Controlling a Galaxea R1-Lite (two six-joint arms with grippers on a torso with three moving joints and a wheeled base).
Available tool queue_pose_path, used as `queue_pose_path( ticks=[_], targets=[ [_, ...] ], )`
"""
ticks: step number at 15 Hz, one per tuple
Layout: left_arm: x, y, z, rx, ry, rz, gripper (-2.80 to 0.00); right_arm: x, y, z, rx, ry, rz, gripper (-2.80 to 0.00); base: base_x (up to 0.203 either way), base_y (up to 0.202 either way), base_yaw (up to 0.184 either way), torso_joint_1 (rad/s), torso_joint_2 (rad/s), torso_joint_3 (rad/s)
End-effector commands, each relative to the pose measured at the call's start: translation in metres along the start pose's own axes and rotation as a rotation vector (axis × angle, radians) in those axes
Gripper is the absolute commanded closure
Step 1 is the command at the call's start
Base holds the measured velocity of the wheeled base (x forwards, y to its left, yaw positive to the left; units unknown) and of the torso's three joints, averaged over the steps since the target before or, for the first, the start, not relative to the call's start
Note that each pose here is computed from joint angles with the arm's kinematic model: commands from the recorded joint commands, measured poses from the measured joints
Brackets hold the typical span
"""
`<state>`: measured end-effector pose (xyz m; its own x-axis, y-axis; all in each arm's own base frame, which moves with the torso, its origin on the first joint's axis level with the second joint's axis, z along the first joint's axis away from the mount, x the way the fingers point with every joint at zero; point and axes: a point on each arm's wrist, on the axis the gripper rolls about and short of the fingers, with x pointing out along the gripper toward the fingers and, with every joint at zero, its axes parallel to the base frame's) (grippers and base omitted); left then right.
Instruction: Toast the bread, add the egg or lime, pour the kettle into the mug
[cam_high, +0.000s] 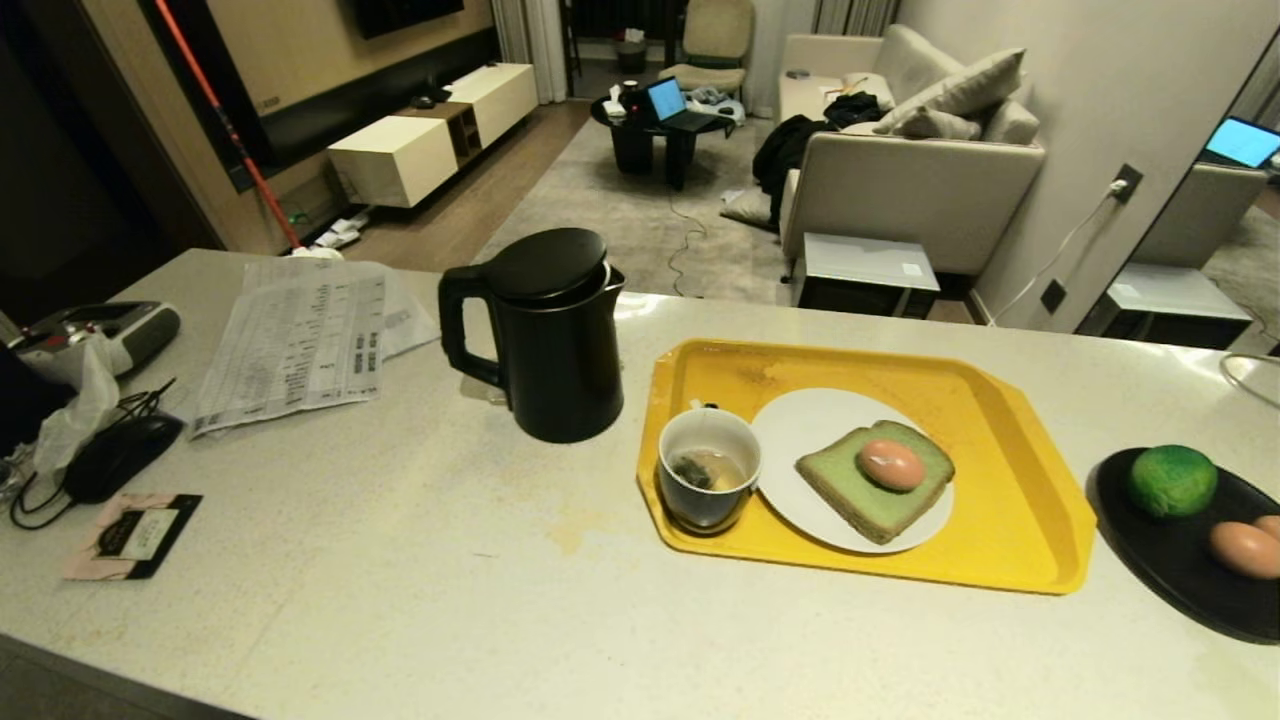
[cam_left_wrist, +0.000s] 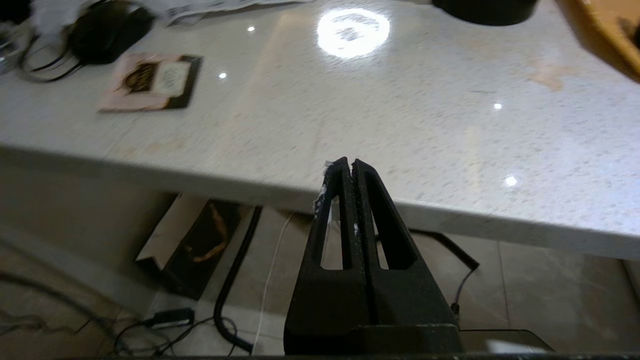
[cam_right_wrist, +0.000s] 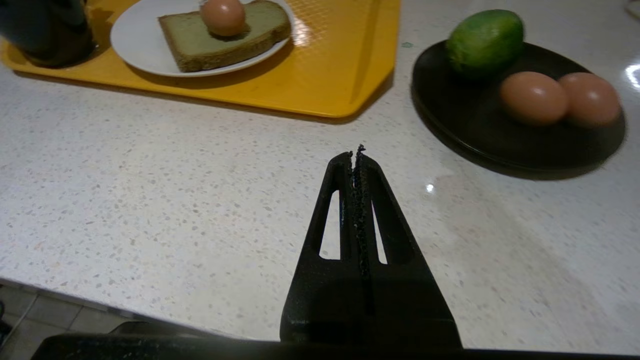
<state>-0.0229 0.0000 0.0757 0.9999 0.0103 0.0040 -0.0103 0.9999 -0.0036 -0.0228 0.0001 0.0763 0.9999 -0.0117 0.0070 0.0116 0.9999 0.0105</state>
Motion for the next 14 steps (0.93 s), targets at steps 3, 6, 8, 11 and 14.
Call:
queue_pose_path(
  ticks=[3, 6, 8, 11, 14],
  targets=[
    [0.0, 0.0, 0.0, -0.001, -0.001, 0.0, 0.0, 0.0003, 0.0, -0.001, 0.0, 0.004, -0.001, 0.0, 0.001, -0.006, 0.121, 0.004, 0.0, 0.0],
    [0.0, 0.0, 0.0, -0.001, -0.001, 0.0, 0.0, 0.0003, 0.0, -0.001, 0.0, 0.004, -0.001, 0.0, -0.002, -0.002, 0.027, 0.001, 0.0, 0.002],
    [0.0, 0.0, 0.0, -0.001, -0.001, 0.0, 0.0, 0.0003, 0.0, -0.001, 0.0, 0.004, -0.001, 0.0, 0.0, 0.0, 0.0, 0.0, 0.0, 0.0],
    [0.0, 0.0, 0.0, -0.001, -0.001, 0.0, 0.0, 0.0004, 0.0, -0.001, 0.0, 0.005, -0.001, 0.0, 0.0, 0.005, -0.025, 0.001, 0.0, 0.001],
    [0.0, 0.0, 0.0, -0.001, -0.001, 0.0, 0.0, 0.0003, 0.0, -0.001, 0.0, 0.004, -0.001, 0.0, 0.003, 0.007, -0.128, 0.003, 0.0, 0.0]
  ],
)
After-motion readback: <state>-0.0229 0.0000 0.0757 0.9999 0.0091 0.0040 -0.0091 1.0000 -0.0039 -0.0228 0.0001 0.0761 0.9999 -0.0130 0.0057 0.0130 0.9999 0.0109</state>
